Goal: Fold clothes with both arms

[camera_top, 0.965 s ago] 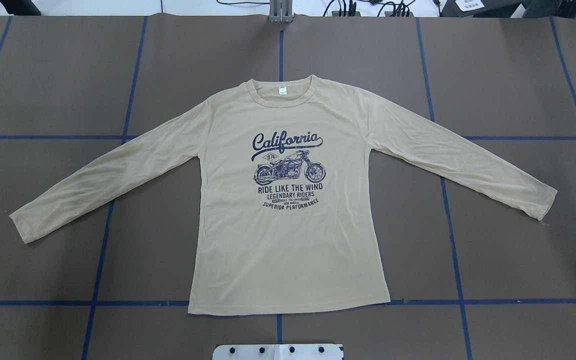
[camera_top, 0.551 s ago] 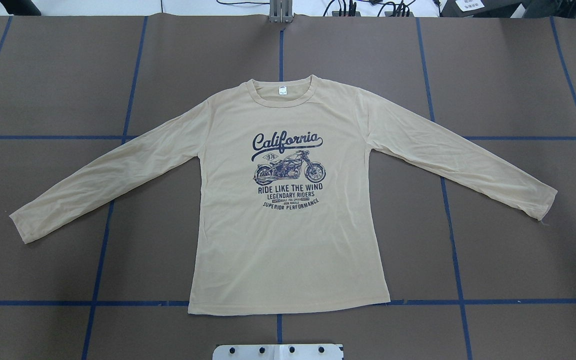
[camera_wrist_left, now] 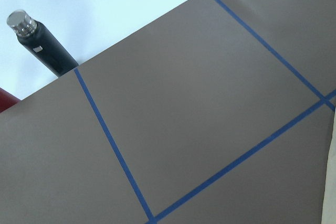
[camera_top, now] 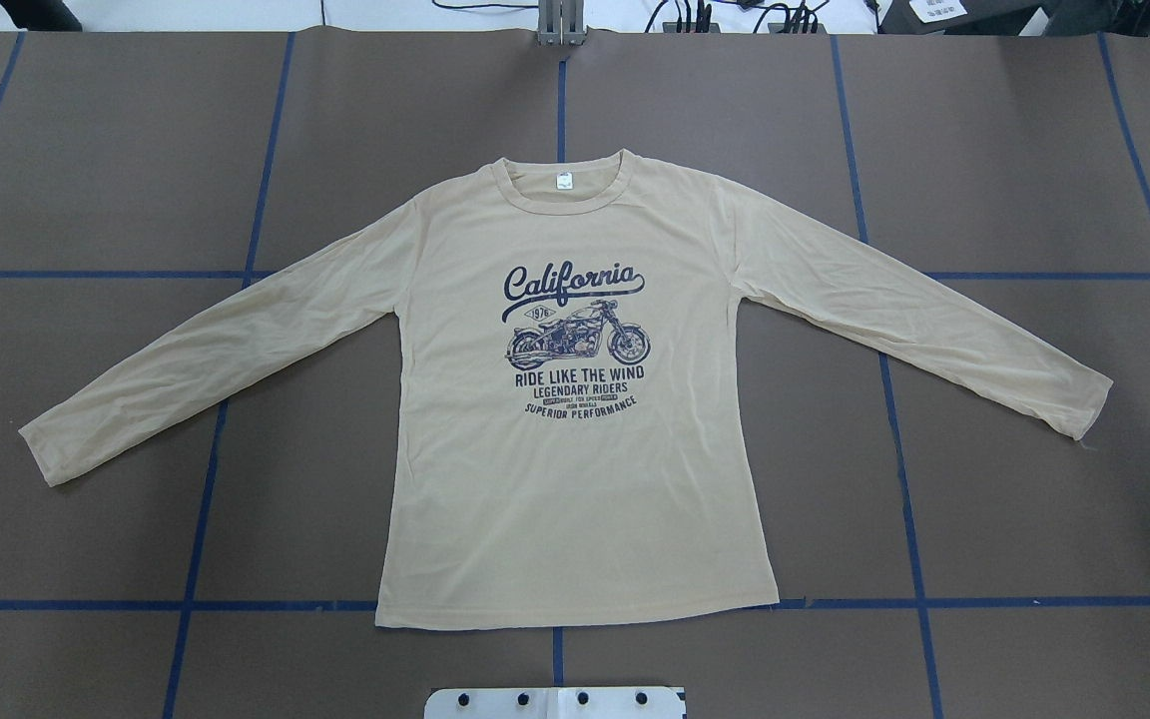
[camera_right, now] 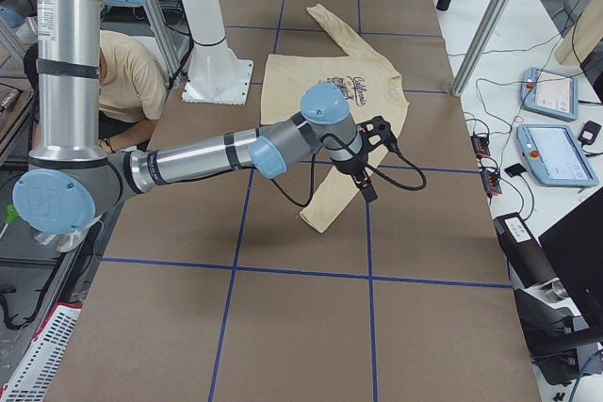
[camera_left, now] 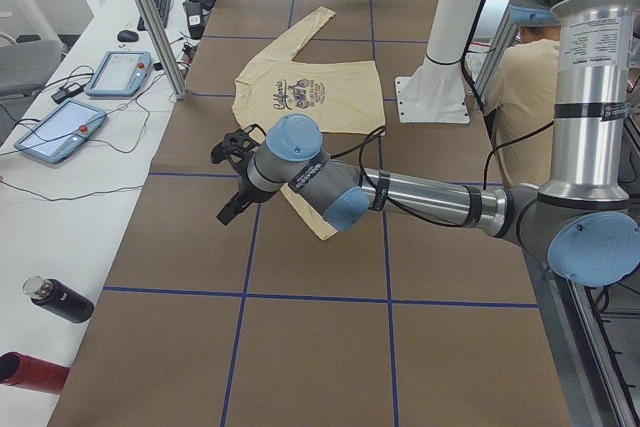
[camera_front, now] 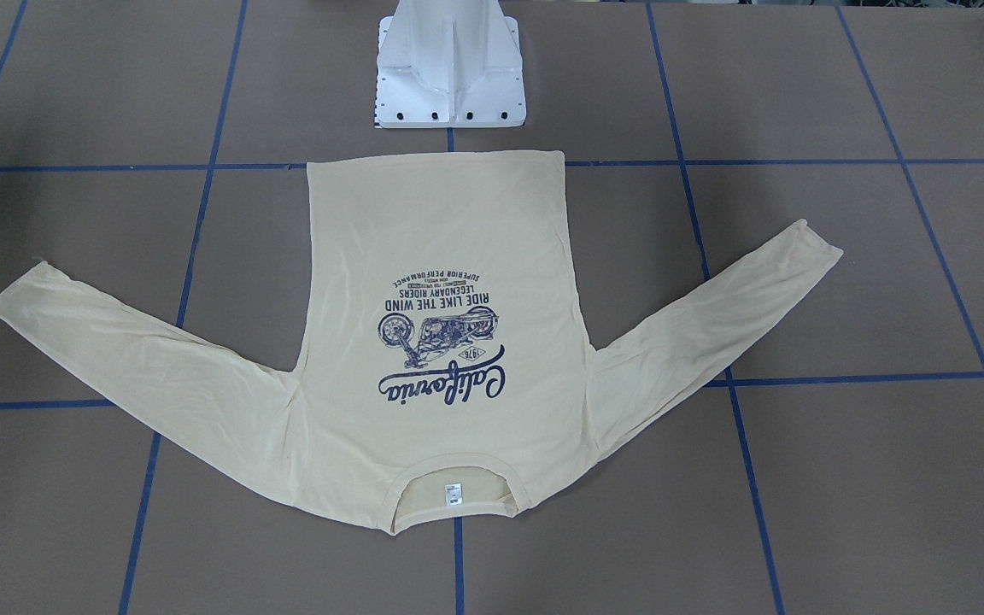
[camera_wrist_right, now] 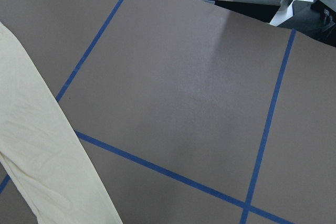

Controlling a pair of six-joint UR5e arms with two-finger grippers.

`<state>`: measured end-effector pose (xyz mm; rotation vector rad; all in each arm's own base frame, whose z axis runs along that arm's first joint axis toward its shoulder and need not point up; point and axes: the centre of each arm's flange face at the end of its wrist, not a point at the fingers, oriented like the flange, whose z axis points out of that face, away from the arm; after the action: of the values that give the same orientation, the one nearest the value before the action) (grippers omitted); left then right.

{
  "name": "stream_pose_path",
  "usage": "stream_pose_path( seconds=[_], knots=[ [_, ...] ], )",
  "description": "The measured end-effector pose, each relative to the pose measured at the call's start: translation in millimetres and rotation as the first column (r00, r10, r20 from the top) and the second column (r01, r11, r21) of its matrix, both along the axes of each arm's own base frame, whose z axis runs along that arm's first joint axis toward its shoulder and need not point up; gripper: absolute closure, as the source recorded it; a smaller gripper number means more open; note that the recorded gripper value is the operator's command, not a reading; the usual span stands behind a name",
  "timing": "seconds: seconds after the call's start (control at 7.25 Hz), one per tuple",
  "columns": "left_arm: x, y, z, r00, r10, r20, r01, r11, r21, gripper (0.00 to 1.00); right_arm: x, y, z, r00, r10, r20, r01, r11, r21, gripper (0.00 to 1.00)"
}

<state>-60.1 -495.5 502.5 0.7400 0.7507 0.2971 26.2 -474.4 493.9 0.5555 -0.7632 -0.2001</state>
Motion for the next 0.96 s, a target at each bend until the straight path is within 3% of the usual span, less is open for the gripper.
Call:
stream_pose_path(
  seconds=[0.14, 0.69, 0.96],
  knots=[
    [0.4, 0.0, -4.0, 1.0, -0.014, -0.016, 0.015, 1.0, 0.011, 0.0, -13.2, -0.6, -0.6, 1.0, 0.012, 0.026, -0.012, 1.0, 0.0, 0.0],
    [2.1, 13.3, 7.6, 1.0, -0.019, -0.024, 0.021, 0.999, 0.05, 0.0, -157.9, 4.1, -8.2, 0.99, 0.129, 0.048, -0.12, 0.98, -0.158, 0.03],
    [2.2, 14.3, 12.0, 1.0, -0.019, -0.022, 0.02, 0.999, 0.046, 0.0, -200.2, 12.2, 17.6, 0.977, 0.176, 0.119, -0.152, 0.97, -0.188, 0.07]
  ],
)
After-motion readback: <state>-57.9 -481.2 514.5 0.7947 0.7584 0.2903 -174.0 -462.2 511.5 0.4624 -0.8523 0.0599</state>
